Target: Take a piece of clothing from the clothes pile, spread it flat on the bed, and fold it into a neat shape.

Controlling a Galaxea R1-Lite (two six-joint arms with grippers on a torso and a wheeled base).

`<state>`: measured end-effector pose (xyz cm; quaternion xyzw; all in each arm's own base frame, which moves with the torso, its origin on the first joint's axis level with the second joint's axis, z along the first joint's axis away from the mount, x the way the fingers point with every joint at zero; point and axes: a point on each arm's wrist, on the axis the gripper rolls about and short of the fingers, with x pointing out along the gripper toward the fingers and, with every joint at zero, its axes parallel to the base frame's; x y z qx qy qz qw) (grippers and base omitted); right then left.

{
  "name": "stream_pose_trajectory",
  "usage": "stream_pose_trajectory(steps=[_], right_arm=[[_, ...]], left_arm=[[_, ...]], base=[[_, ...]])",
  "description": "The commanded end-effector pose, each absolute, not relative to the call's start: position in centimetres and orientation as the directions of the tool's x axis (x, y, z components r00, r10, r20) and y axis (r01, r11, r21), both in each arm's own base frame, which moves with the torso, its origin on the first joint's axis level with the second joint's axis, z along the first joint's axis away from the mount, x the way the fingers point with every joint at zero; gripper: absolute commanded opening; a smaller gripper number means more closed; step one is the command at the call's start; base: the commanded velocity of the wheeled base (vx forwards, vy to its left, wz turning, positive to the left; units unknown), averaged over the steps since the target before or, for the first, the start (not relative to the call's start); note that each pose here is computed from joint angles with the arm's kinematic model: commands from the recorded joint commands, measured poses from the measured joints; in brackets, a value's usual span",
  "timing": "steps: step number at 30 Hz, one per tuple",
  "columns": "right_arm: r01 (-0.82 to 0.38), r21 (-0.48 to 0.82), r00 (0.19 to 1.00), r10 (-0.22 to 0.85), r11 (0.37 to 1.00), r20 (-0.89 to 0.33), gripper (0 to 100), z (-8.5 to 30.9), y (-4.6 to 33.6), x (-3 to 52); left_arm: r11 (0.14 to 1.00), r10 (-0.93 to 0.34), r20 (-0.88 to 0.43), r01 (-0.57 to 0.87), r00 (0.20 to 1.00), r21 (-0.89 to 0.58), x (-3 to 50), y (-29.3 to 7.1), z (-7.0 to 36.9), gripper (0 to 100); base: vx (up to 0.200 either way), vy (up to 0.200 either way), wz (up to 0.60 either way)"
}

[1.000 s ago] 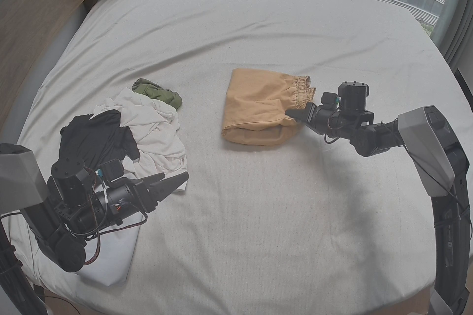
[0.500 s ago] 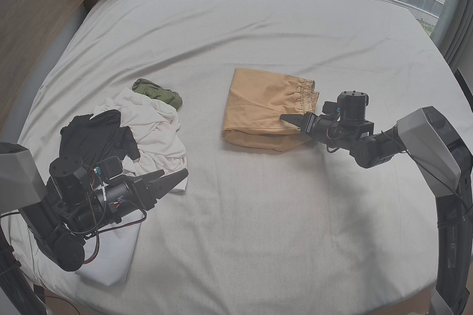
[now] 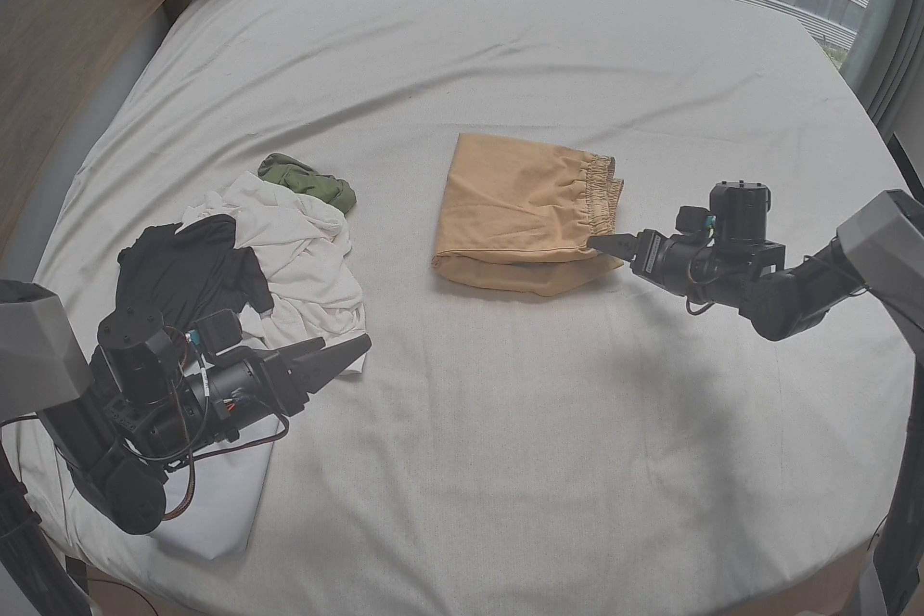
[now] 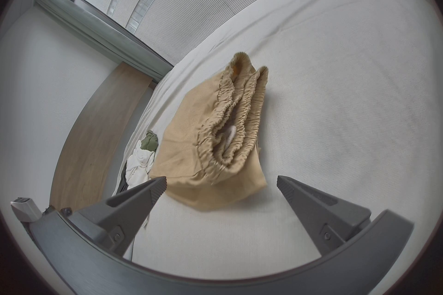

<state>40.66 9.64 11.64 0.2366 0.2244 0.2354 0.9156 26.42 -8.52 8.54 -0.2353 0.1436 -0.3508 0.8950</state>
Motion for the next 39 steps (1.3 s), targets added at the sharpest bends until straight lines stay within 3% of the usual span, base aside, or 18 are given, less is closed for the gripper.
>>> stream_pose_trajectory(steps=[1,14,24,39], right_arm=[[-0.364,0.506,0.828,0.52,0.782,-0.207,100,17.0,7.2,34.2],[-0.504,0.453,0.816,0.577,0.735,-0.027,100,23.9,5.8,20.2],[-0.556,0.417,0.793,0.609,0.719,0.007,100,24.0,5.0,14.3],[-0.612,0.372,0.776,0.622,0.698,0.108,100,22.3,2.7,6.1]], left_arm=[[0.616,-0.722,-0.078,0.588,0.687,-0.524,24.4,-9.0,9.6,100],[0.528,-0.758,0.096,0.694,0.645,-0.489,16.6,-7.7,14.7,100],[0.48,-0.748,0.201,0.724,0.633,-0.495,12.0,-5.9,16.5,100],[0.489,-0.747,0.183,0.715,0.639,-0.5,4.3,-2.8,16.3,100]], base=[[0.0,0.0,0.0],[0.0,0.0,0.0],[0.0,0.0,0.0],[0.0,0.0,0.0]])
